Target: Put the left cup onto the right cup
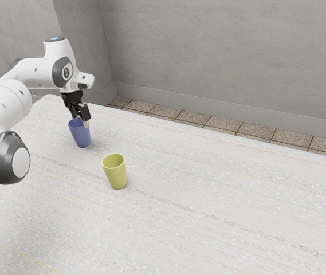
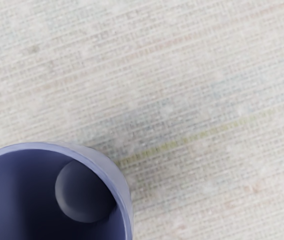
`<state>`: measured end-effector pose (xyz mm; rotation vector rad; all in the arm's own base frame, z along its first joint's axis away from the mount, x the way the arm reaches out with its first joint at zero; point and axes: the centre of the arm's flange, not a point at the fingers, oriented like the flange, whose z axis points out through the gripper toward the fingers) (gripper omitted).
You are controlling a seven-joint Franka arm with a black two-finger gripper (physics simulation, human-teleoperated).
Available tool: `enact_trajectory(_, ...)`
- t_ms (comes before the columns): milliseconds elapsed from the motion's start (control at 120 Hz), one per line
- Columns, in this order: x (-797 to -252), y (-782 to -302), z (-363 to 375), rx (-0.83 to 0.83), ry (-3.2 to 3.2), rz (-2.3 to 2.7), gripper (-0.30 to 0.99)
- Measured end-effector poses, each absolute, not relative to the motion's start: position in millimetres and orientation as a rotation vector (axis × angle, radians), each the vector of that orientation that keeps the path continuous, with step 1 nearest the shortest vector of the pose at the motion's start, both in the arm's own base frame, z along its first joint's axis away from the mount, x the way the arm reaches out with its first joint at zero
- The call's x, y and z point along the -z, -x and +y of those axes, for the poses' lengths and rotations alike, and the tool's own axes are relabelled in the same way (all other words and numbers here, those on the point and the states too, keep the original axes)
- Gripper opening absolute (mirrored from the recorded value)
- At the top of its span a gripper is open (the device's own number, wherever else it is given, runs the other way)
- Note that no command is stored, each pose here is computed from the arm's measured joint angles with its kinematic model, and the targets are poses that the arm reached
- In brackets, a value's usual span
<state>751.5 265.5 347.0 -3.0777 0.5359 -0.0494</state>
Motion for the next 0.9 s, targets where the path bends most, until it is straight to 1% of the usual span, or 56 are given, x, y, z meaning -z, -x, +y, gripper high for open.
enact_trajectory(542,-325.5,-752.2,264.5,0.03,3.09,0.548,0.68)
enact_trajectory(642,-324.3,-752.5,264.4,0.031,3.091,0.549,0.65)
enact_trajectory(900,-320.6,-753.3,265.0,0.036,3.088,0.55,0.5)
